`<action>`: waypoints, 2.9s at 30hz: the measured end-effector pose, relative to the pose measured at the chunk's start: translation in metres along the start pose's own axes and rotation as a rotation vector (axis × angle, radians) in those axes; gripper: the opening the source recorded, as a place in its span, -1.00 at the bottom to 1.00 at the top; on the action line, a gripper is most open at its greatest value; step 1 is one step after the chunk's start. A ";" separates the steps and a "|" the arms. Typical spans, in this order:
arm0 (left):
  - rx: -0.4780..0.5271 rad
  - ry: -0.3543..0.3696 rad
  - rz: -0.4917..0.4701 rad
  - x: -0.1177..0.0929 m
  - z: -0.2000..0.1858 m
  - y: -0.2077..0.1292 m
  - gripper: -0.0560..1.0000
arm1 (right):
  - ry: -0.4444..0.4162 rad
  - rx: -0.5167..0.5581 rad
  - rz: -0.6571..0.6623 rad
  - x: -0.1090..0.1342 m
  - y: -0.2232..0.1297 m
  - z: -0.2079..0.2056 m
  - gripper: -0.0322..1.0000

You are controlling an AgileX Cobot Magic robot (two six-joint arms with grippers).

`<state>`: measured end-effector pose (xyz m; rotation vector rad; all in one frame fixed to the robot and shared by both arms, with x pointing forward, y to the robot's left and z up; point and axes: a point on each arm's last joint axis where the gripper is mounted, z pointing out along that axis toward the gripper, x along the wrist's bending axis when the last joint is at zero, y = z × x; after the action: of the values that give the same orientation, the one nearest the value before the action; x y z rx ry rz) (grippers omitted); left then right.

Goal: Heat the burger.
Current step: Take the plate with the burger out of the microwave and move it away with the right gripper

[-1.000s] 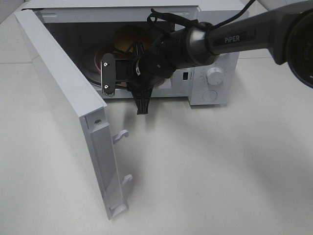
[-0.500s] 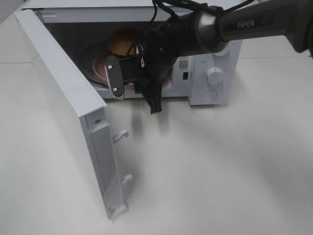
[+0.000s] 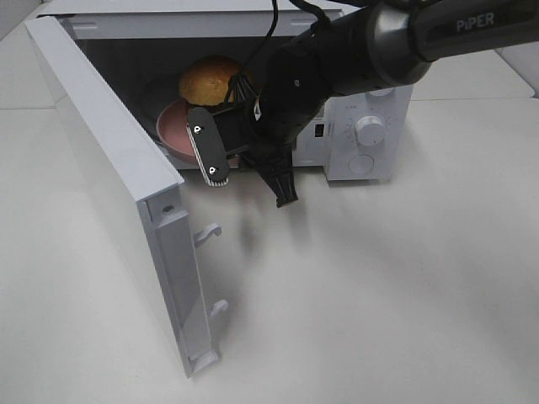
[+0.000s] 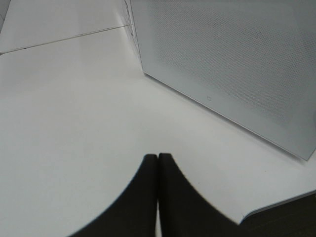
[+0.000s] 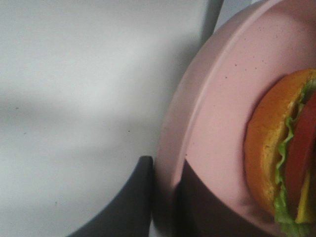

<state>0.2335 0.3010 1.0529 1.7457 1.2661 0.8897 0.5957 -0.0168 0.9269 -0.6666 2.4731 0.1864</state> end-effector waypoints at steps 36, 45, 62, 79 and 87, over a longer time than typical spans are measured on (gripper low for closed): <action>0.000 0.000 0.000 0.000 0.000 0.000 -0.89 | -0.016 -0.049 -0.191 0.093 -0.013 -0.063 -0.79; 0.000 0.000 0.000 0.000 0.000 0.000 -0.89 | -0.014 -0.052 -0.193 0.112 -0.017 -0.083 -0.79; 0.000 0.000 0.000 0.000 0.000 0.000 -0.89 | -0.003 -0.051 -0.150 0.157 -0.028 -0.121 -0.79; 0.000 0.000 0.000 0.000 0.000 0.000 -0.89 | 0.100 0.024 0.088 0.198 -0.041 -0.146 -0.79; 0.000 0.000 0.000 0.000 0.000 0.000 -0.89 | 0.133 0.145 0.171 0.212 -0.053 -0.146 -0.79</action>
<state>0.2335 0.3010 1.0529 1.7457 1.2661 0.8897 0.3989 -0.1911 0.9302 -0.4185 2.6420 0.0266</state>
